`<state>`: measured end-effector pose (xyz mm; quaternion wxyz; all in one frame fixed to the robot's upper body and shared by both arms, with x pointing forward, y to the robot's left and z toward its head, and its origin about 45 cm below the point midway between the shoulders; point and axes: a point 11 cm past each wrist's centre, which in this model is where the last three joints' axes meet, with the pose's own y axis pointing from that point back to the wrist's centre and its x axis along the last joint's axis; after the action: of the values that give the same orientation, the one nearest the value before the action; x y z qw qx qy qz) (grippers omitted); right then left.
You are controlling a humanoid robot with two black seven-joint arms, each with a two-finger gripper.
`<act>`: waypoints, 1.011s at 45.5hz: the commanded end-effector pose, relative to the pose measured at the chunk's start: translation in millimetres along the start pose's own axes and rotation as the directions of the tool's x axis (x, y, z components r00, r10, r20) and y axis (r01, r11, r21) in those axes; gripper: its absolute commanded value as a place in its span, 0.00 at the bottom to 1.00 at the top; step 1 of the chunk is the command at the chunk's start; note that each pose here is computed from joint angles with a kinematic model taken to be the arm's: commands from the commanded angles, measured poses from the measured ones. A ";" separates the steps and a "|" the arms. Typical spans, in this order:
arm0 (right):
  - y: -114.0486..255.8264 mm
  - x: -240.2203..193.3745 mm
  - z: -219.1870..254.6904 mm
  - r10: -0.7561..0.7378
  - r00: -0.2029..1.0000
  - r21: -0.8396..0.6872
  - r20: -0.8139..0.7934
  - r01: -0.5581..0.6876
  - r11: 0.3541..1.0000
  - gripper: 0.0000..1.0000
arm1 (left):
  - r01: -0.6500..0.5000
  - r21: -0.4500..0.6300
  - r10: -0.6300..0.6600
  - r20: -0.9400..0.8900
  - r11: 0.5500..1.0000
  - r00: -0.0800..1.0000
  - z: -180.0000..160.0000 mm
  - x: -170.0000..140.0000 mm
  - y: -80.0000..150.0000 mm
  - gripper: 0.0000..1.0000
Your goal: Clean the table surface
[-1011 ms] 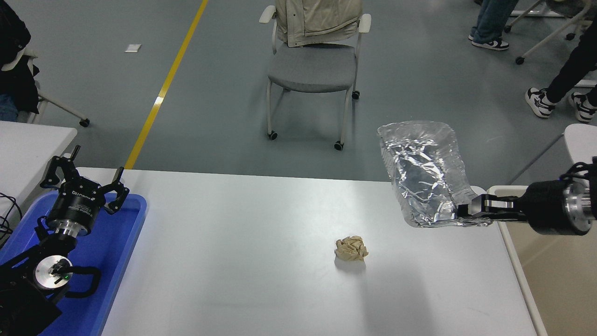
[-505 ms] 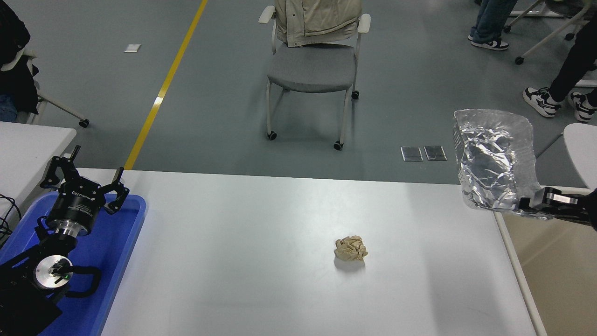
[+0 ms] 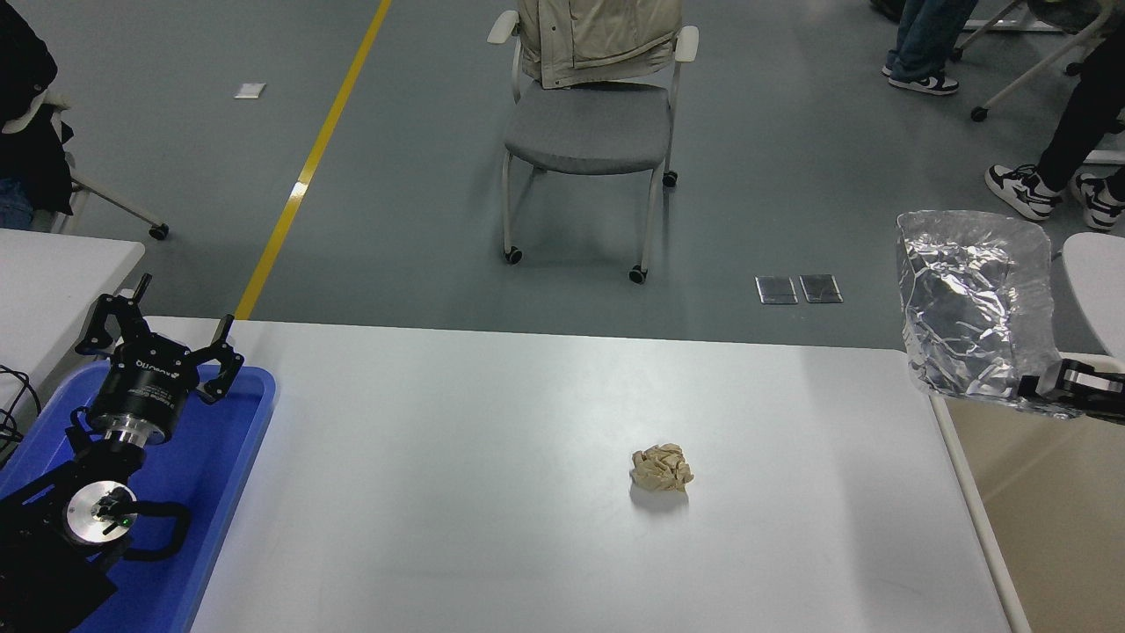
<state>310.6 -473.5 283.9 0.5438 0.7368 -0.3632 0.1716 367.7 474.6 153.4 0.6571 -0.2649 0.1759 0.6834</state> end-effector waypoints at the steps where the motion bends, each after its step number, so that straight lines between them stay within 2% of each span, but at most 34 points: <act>1: 1.0 2.4 12.2 0.014 1.000 -0.034 0.004 -0.014 0.999 0.00 | 0.000 0.000 0.000 0.000 1.000 1.000 0.0 0.0 0.0 1.00; 9: -1.0 1.7 45.5 0.026 0.999 -0.117 0.030 -0.022 0.993 0.00 | 0.000 0.000 0.000 0.000 1.000 1.000 0.0 0.0 0.0 1.00; 18: -8.0 6.1 71.5 0.061 0.996 -0.135 0.067 -0.051 0.989 0.00 | 0.000 0.000 0.000 0.000 1.000 1.000 0.0 0.0 0.0 1.00; 46: -31.4 -33.7 168.7 0.090 0.988 -0.348 0.126 -0.041 0.937 0.00 | 0.000 0.000 0.000 0.000 1.000 1.000 0.0 0.0 0.0 1.00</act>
<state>302.4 -584.9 210.4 0.6022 0.6574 -0.4431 0.0942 367.7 474.6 153.4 0.6572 -0.2649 0.1759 0.6834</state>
